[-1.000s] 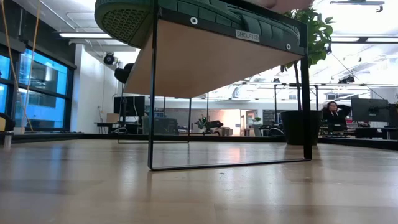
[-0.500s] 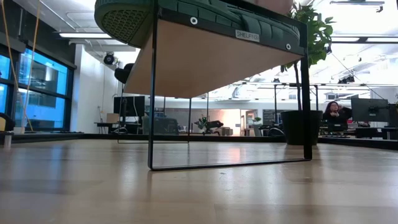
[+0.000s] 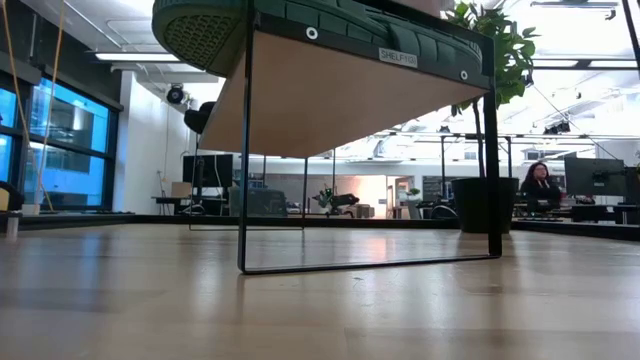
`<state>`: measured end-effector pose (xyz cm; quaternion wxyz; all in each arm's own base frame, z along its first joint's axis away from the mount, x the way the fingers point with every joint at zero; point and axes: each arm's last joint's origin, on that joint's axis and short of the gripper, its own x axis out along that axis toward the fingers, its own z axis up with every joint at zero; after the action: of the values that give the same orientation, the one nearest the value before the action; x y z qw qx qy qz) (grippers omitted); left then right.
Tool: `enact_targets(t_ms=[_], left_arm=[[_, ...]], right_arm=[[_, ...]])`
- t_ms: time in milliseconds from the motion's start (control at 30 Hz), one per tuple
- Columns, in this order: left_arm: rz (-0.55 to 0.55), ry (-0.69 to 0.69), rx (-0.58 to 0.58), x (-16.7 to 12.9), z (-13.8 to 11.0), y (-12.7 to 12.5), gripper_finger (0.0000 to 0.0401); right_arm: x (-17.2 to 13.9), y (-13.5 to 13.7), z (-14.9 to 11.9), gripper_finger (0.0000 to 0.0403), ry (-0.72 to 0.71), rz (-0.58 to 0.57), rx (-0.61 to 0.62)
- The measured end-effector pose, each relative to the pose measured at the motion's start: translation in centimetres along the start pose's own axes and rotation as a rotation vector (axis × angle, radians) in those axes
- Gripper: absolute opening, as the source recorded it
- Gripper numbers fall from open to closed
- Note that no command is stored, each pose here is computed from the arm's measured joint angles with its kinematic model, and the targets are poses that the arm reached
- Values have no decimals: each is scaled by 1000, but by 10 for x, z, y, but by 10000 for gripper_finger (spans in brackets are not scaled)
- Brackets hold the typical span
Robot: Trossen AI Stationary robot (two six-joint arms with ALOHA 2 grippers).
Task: Pick and place slides into the shelf
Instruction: Put the pink pair of slides on the shelf
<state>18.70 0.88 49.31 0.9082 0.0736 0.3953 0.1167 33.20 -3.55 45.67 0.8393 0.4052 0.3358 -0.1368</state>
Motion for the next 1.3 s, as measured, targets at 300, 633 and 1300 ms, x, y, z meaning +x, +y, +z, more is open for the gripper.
enact_targets(t_ms=[300, 633, 1300], left_arm=[[-6, 0, 0, 0, 0, 0, 83], [-17, 0, 7, 0, 0, -1, 83], [-63, 0, 9, 0, 0, -2, 83]], right_arm=[[23, 3, 4, 0, 34, 35, -2], [48, 10, 1, 0, 59, 43, -14], [64, 13, -2, 0, 23, -7, 3]])
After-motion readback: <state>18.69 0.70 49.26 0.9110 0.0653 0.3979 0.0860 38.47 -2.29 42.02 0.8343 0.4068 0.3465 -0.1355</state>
